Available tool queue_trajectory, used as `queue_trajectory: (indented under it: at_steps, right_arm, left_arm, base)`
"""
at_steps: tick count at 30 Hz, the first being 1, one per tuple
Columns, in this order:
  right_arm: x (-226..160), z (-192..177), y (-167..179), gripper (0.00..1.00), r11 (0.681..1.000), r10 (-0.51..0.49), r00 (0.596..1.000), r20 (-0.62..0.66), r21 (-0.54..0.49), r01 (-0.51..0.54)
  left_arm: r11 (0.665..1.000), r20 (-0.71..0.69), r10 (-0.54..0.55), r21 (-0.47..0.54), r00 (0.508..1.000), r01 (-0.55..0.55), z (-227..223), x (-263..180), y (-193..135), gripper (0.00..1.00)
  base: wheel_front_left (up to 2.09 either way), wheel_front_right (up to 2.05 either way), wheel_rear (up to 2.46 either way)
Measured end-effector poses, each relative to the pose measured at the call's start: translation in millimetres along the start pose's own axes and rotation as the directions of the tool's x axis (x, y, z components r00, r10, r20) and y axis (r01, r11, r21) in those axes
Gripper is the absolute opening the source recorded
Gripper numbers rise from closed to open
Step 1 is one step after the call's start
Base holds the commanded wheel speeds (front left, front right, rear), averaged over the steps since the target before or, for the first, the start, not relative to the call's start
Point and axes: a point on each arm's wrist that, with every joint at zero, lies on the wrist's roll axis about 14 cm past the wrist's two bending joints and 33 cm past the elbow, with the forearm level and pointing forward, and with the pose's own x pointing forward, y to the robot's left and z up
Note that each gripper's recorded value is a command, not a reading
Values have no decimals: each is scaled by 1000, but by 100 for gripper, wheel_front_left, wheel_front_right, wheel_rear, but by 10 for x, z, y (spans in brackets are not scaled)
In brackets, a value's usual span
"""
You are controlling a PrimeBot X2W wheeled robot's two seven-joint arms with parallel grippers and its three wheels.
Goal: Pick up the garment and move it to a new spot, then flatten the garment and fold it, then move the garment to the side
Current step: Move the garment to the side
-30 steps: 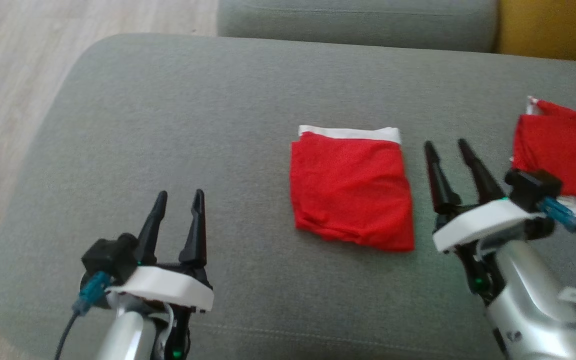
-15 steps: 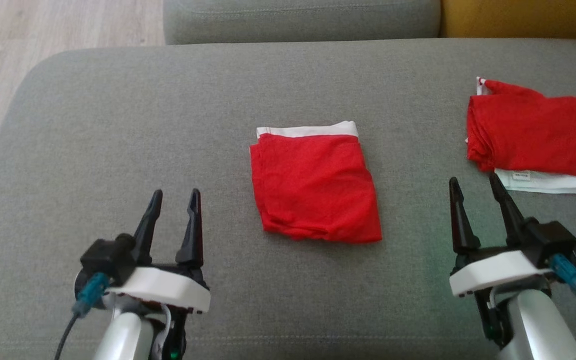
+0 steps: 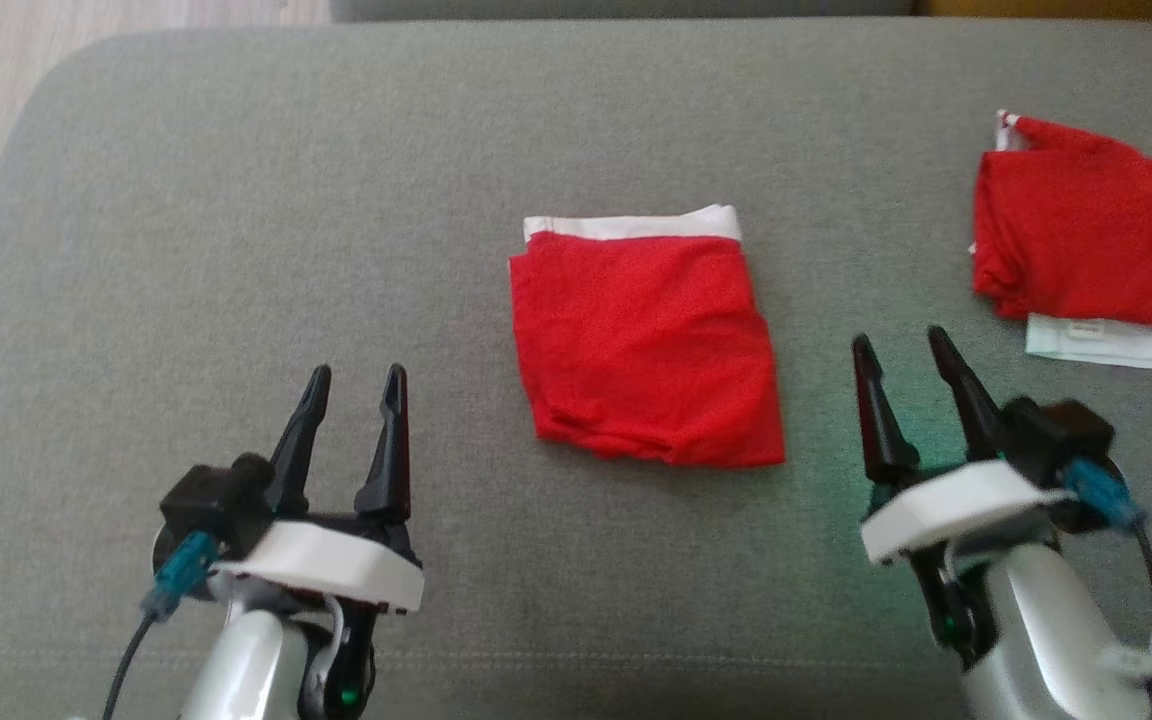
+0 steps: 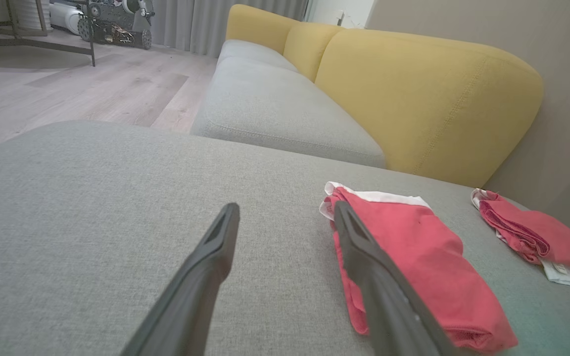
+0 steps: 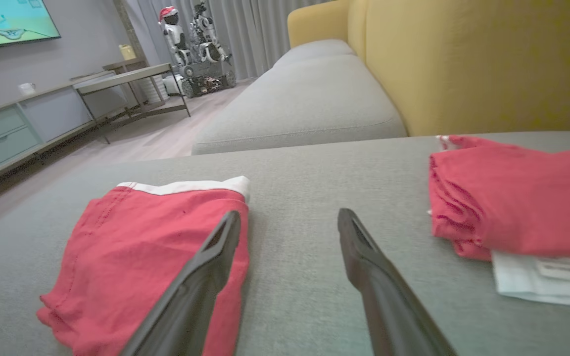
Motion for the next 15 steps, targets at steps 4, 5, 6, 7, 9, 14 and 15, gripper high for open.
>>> queue_trajectory:
  at_steps: [4,5,6,7,9,14,15]
  right_arm:
    - [209,-175,131,100,993,40,996,-78,114,-31]
    - [251,-228,169,100,992,54,993,-100,117,-42]
    - [291,-279,206,100,989,65,991,-120,138,-48]
    - [329,-331,242,100,985,76,987,-140,162,-53]
    - [403,-431,320,100,984,102,979,-176,164,-73]
    - [574,-628,452,100,981,144,957,-252,164,-104]
    - [603,-665,465,100,981,148,953,-266,163,-107]
  left_arm:
    - [1000,-1,7,2,1000,-7,-1,35,55,100]
    - [1000,-6,14,2,1000,-14,-16,29,82,100]
    - [1000,-12,21,3,1000,-21,-36,21,107,100]
    - [1000,-17,27,3,1000,-27,-51,15,131,100]
    - [999,-20,41,6,999,-41,-60,17,184,100]
    - [997,-22,75,16,997,-75,-59,23,307,100]
    - [997,-22,80,18,997,-80,-56,23,327,100]
  base:
    - [0,0,0]
    - [0,0,0]
    - [0,0,0]
    - [0,0,0]
    - [0,0,0]
    - [0,0,0]
    - [0,0,0]
